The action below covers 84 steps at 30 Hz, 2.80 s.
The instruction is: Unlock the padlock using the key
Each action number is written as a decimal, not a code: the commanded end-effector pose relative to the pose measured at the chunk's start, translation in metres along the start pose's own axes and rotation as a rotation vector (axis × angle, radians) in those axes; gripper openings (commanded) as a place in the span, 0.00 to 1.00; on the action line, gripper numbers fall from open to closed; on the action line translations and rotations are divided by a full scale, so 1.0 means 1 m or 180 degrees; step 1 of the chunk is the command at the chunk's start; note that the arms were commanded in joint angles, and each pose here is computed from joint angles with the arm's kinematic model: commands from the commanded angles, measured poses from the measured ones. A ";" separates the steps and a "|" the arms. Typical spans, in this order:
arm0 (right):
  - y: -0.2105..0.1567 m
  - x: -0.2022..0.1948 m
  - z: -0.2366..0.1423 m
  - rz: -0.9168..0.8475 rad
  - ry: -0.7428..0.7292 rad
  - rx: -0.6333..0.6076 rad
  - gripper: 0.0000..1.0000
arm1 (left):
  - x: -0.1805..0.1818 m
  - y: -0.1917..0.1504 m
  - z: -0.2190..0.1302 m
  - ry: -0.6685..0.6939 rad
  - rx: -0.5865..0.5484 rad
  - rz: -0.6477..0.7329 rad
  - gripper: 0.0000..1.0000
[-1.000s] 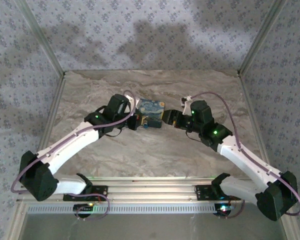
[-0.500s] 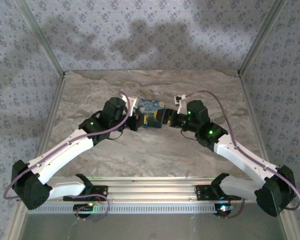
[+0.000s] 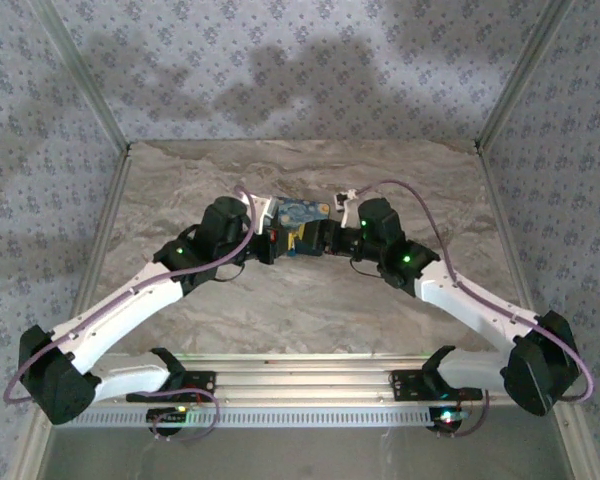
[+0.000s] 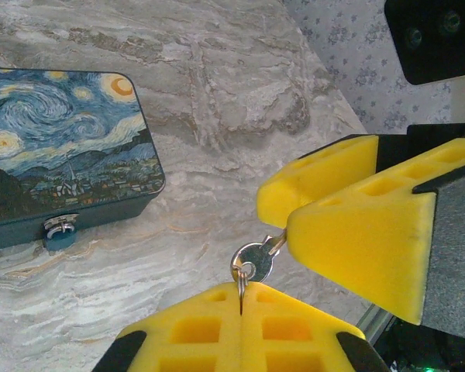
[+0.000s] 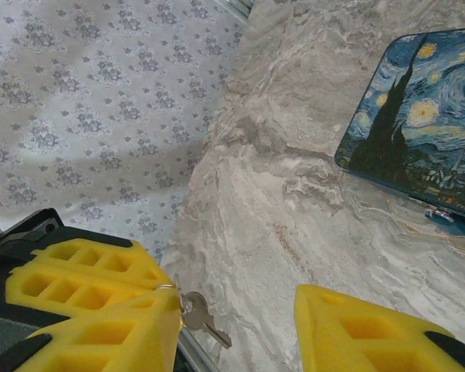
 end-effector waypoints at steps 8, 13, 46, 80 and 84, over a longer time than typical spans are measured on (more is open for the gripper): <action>0.008 0.027 0.011 -0.0111 0.0306 0.0040 0.18 | -0.009 0.002 -0.011 -0.0131 -0.0080 0.0068 0.00; 0.006 0.029 0.012 -0.0265 0.0349 0.0125 0.00 | -0.008 0.001 -0.014 -0.0095 -0.0072 0.0114 0.00; 0.015 0.078 -0.040 -0.1592 0.1224 0.0870 0.00 | -0.038 0.015 -0.038 -0.1746 -0.0368 0.0108 0.51; 0.041 0.056 -0.046 -0.0946 0.0825 0.0169 0.54 | -0.023 0.013 -0.030 -0.1496 -0.0333 -0.0092 0.00; 0.034 0.046 -0.034 -0.0774 0.0824 0.0219 0.54 | -0.026 0.014 -0.032 -0.1580 -0.0368 -0.0086 0.00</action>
Point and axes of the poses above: each hand's point on the last joint's axis, 136 mm out from that joint toward the fingers, its own z axis out along the fingers, its own x axis along the line the jaws close on, y = z × x, the point moved 4 cm from there along -z, back along the fingers, and after that the axes turned 3 degrees about z, right-handed, at the moved point
